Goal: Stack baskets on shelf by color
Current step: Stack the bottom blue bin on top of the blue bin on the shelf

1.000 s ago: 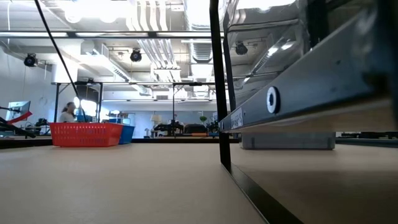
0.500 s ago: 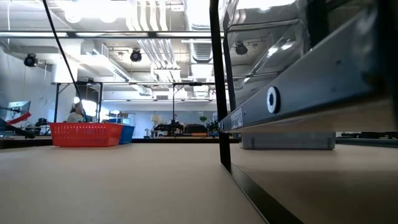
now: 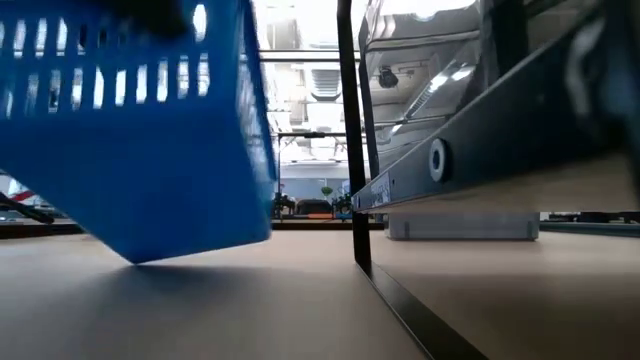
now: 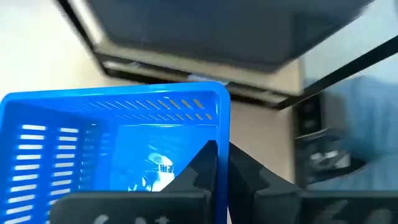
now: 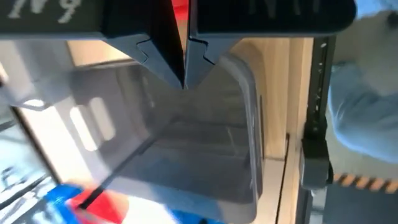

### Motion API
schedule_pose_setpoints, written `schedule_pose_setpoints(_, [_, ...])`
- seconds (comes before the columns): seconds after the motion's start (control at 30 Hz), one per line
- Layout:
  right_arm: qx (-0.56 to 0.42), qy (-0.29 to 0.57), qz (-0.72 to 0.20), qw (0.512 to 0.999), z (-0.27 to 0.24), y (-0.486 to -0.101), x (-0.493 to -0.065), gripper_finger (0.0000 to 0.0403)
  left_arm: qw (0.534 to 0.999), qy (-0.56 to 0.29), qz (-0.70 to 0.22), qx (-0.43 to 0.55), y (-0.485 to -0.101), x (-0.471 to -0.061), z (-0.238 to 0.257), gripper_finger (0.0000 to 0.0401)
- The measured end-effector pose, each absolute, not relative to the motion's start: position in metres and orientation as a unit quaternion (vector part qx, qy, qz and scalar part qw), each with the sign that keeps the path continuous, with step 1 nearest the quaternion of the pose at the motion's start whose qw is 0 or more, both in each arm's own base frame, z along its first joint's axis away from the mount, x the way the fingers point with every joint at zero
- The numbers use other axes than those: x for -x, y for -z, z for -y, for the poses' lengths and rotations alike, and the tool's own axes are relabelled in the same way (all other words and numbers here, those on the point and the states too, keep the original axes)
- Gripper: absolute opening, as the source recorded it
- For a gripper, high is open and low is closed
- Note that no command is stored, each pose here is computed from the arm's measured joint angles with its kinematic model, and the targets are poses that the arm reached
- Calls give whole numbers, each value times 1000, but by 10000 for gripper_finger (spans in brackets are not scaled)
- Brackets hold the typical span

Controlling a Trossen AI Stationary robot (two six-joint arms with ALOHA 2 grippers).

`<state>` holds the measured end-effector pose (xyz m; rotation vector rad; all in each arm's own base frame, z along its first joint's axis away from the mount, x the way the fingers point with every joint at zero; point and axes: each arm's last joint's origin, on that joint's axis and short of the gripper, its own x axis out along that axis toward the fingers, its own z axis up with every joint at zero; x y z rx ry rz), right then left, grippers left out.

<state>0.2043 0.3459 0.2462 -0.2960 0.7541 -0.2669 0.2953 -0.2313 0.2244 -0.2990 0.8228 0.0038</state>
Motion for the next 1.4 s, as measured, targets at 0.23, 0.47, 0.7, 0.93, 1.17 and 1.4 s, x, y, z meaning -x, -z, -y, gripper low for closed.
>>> schedule_pose_setpoints(0.23, [150,86,-406,897,-338,-250,-239,9,882,-73,-461,74,-202,-288,206,0])
schedule_pose_setpoints(0.47, [150,78,-395,903,-323,-291,-253,9,882,-127,-454,-12,-208,-313,151,0])
schedule_pose_setpoints(0.7, [154,139,-427,880,-278,-332,-248,9,895,-115,-430,-32,-198,-351,56,0])
schedule_pose_setpoints(0.93, [110,156,-469,862,-210,-362,-264,9,942,-40,-334,5,-200,-374,-10,0])
schedule_pose_setpoints(1.17, [106,211,-506,829,-125,-353,-289,9,940,-26,-340,-1,-197,-372,-29,25])
schedule_pose_setpoints(1.4, [68,160,-510,842,-65,-318,-311,9,937,-4,-350,12,-206,-367,-32,141])
